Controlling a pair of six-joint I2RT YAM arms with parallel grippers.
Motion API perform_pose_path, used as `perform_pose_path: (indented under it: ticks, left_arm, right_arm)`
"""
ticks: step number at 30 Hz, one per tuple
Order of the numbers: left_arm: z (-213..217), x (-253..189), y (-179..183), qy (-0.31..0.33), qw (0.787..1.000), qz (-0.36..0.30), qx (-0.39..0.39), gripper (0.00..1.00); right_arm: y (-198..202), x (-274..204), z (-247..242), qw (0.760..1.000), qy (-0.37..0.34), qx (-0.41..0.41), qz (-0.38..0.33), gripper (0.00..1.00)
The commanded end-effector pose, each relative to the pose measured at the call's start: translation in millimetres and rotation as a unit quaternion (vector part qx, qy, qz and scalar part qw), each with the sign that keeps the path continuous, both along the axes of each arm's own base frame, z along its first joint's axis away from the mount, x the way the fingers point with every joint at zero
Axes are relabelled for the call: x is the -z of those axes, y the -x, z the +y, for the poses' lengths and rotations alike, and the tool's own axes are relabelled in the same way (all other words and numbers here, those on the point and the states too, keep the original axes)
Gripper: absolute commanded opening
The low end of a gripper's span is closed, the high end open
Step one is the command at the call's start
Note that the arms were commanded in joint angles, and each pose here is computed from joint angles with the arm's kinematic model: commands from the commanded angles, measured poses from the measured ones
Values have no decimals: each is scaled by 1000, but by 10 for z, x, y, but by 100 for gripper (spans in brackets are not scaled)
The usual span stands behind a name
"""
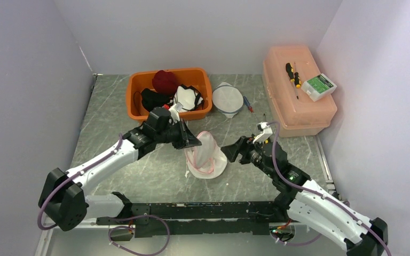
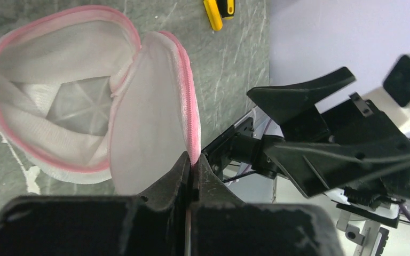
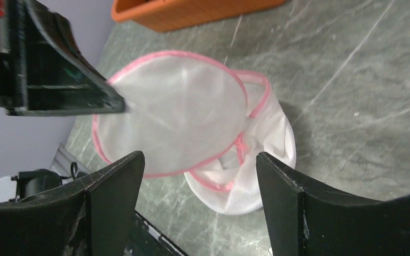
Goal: Unzip the laundry bag and remove the bra
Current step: Close the laundry bag at the center of the board.
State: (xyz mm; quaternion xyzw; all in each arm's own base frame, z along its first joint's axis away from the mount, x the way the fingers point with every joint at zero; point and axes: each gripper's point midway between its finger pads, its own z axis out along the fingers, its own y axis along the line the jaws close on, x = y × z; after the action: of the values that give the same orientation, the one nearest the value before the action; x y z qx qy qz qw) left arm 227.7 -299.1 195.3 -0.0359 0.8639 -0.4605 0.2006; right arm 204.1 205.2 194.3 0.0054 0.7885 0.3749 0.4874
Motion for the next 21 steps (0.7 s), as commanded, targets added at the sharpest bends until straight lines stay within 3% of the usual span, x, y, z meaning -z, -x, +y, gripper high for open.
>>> perform_pose_path:
  ticks: [1, 6, 14, 21]
  left_arm:
    - [110, -162, 8, 30, 998, -51, 15, 3]
    - [185, 32, 34, 33, 999, -31, 11, 3]
    - [103, -59, 40, 97, 995, -32, 24, 3]
    - [-13, -221, 97, 198, 979, -34, 42, 3]
  right_arm:
    - [42, 49, 161, 998, -40, -45, 24, 78]
    - [-8, 303, 217, 996, -32, -60, 57, 66]
    - [-44, 459, 361, 992, -41, -84, 88, 64]
    - [-98, 368, 183, 995, -59, -57, 54, 67]
